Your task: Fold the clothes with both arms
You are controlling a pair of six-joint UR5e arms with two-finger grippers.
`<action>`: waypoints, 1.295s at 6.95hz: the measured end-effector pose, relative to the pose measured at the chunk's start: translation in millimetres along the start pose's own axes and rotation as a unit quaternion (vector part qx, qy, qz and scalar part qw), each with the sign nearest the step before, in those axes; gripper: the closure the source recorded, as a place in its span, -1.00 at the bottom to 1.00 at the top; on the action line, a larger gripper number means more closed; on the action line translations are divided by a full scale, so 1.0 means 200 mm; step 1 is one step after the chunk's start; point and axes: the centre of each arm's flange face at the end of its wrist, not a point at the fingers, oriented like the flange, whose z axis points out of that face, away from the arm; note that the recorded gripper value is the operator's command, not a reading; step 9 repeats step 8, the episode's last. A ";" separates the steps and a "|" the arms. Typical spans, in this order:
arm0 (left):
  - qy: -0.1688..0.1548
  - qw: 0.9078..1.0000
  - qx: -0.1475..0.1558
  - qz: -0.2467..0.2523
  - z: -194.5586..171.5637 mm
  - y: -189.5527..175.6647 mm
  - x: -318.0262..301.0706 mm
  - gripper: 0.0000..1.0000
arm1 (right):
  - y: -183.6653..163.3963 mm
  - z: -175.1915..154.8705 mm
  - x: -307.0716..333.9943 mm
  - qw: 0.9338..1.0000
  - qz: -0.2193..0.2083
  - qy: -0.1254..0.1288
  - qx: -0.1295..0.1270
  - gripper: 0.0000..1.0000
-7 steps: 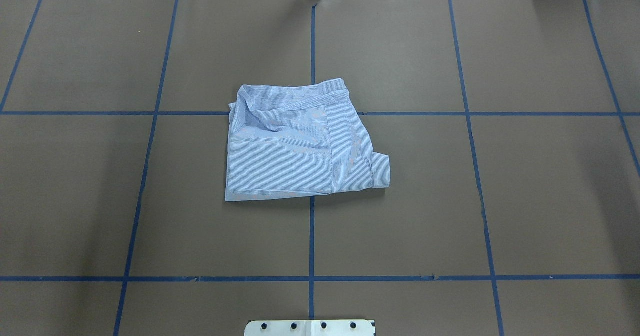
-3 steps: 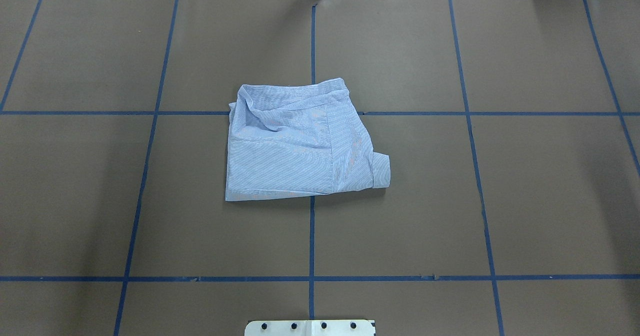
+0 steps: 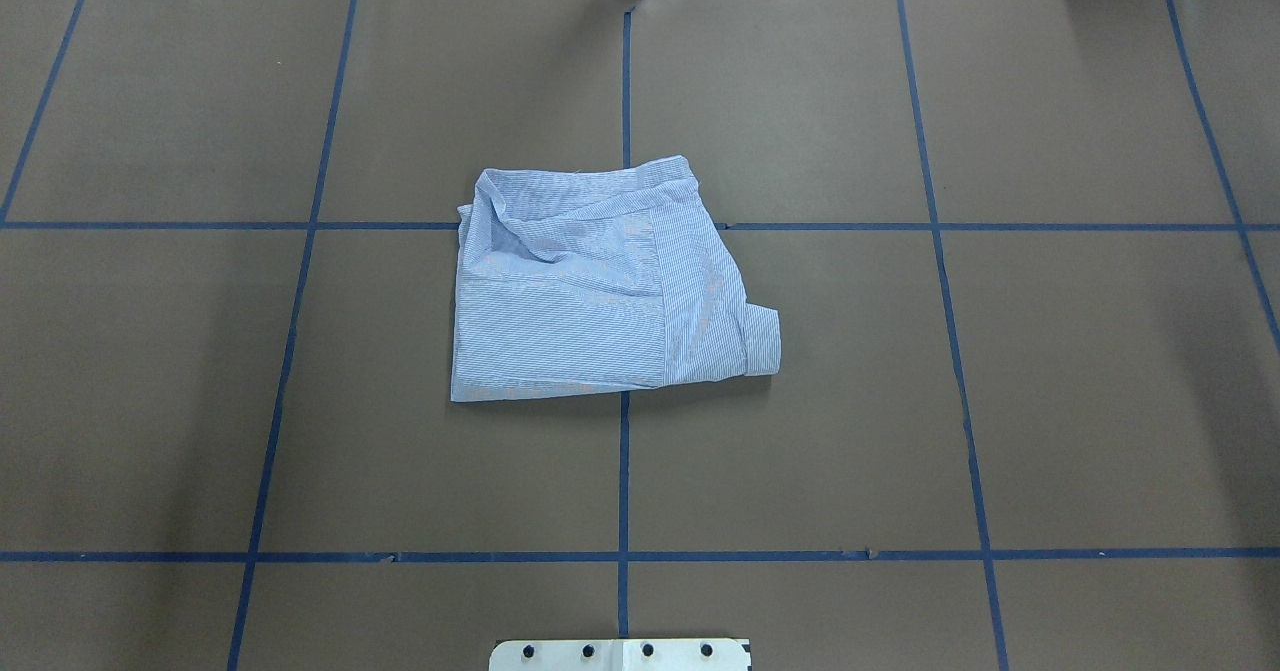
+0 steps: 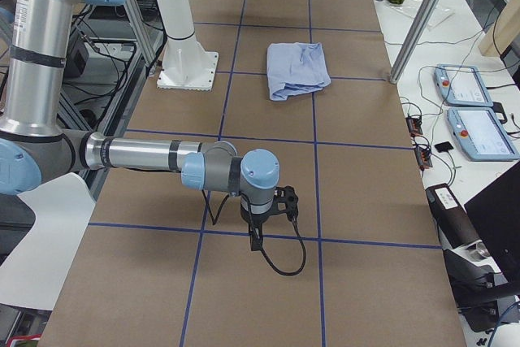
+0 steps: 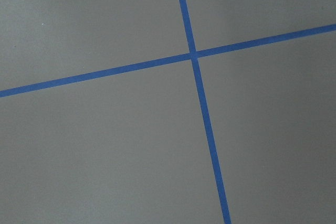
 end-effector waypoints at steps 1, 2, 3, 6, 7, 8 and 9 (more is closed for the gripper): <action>0.000 1.000 0.000 0.000 0.00 0.00 0.00 -1.00 | 0.00 0.00 0.00 1.000 0.000 0.000 0.000 -1.00; 0.000 1.000 0.000 0.000 0.00 0.00 0.00 -1.00 | 0.01 0.00 0.00 1.000 0.000 -0.001 -0.001 -1.00; 0.000 1.000 0.000 0.000 0.00 0.00 0.00 -1.00 | 0.01 0.00 0.00 1.000 0.000 -0.001 -0.001 -1.00; 0.000 1.000 0.000 0.000 0.00 0.00 0.00 -1.00 | 0.01 0.01 0.01 1.000 0.001 -0.001 -0.002 -1.00; 0.000 1.000 0.000 0.000 0.00 0.00 0.00 -1.00 | 0.01 0.01 0.01 1.000 0.001 -0.001 -0.002 -1.00; 0.000 1.000 0.001 0.000 0.00 0.00 0.00 -1.00 | 0.01 0.01 0.01 1.000 0.001 -0.001 -0.002 -1.00; 0.000 1.000 0.001 0.000 0.00 0.00 0.00 -1.00 | 0.01 0.01 0.01 1.000 0.001 -0.001 -0.002 -1.00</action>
